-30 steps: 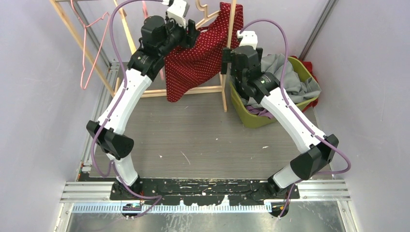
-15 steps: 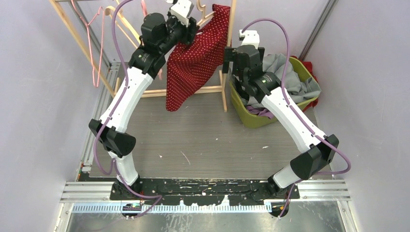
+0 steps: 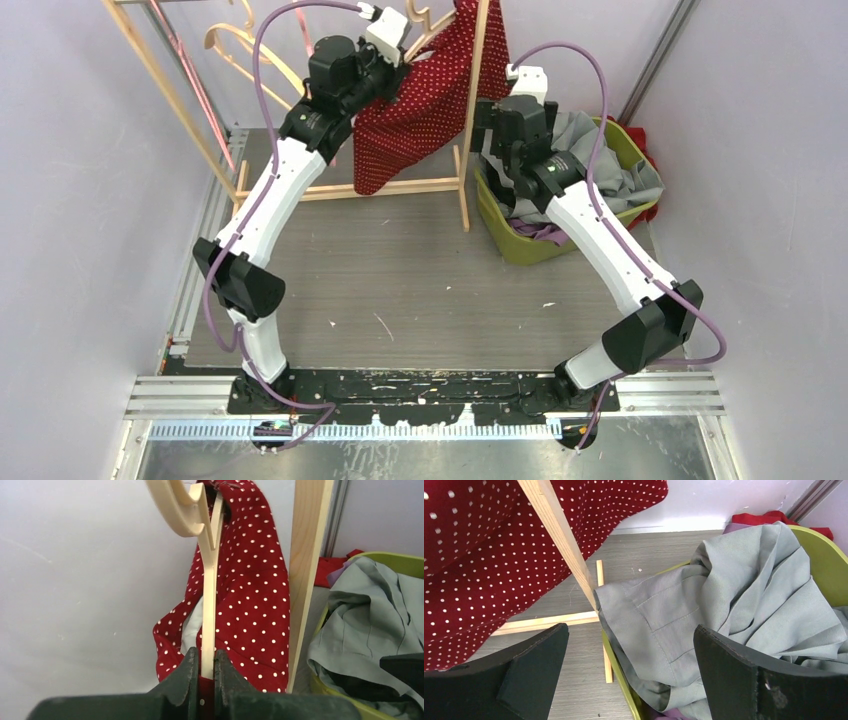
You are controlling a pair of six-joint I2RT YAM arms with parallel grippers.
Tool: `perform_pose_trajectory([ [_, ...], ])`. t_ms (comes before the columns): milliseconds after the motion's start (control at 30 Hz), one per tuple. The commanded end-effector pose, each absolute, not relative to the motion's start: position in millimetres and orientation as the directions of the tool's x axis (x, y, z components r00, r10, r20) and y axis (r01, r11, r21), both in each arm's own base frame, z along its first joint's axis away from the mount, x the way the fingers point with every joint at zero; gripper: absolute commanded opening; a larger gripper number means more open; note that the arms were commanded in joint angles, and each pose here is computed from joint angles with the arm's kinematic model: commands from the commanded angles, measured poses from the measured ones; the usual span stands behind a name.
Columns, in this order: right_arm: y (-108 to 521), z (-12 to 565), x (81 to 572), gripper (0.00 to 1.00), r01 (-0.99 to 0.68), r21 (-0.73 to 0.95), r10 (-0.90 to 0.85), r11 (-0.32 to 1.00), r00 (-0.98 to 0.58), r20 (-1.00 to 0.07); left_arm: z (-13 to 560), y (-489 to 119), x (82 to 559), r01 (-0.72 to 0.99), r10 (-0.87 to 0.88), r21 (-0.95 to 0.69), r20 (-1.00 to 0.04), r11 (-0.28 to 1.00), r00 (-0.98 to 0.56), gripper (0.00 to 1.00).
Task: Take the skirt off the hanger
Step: Pick up the hanger from the clothesline.
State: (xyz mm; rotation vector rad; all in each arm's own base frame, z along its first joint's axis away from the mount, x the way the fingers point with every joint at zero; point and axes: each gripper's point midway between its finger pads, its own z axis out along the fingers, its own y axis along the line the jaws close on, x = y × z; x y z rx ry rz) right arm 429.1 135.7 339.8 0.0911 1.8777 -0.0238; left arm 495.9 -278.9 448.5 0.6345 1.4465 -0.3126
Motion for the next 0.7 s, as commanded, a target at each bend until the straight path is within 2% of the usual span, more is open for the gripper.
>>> perform_pose_trajectory([
  [0, 126.8, 376.4, 422.6, 1.0, 0.078, 0.087, 0.101, 0.993, -0.198, -0.975, 474.7, -270.2, 492.0, 0.527, 0.151, 0.226, -0.972, 0.819, 0.182, 0.0],
  [200, 126.5, 370.1, 423.0, 1.0, 0.077, 0.089, 0.104, 0.993, -0.209, -0.972, 485.5, -242.7, 483.1, 0.467, 0.161, 0.224, -0.972, 0.856, 0.171, 0.0],
  [500, 128.3, 362.5, 423.8, 1.0, 0.073, 0.098, 0.112, 0.992, -0.226, -0.968, 498.6, -167.8, 468.7, 0.294, 0.184, 0.218, -0.973, 0.931, 0.139, 0.0],
  [667, 129.1, 359.5, 425.2, 1.0, 0.073, 0.094, 0.109, 0.993, -0.234, -0.966, 489.2, -165.4, 472.1, 0.292, 0.167, 0.203, -0.976, 0.935, 0.143, 0.0],
])
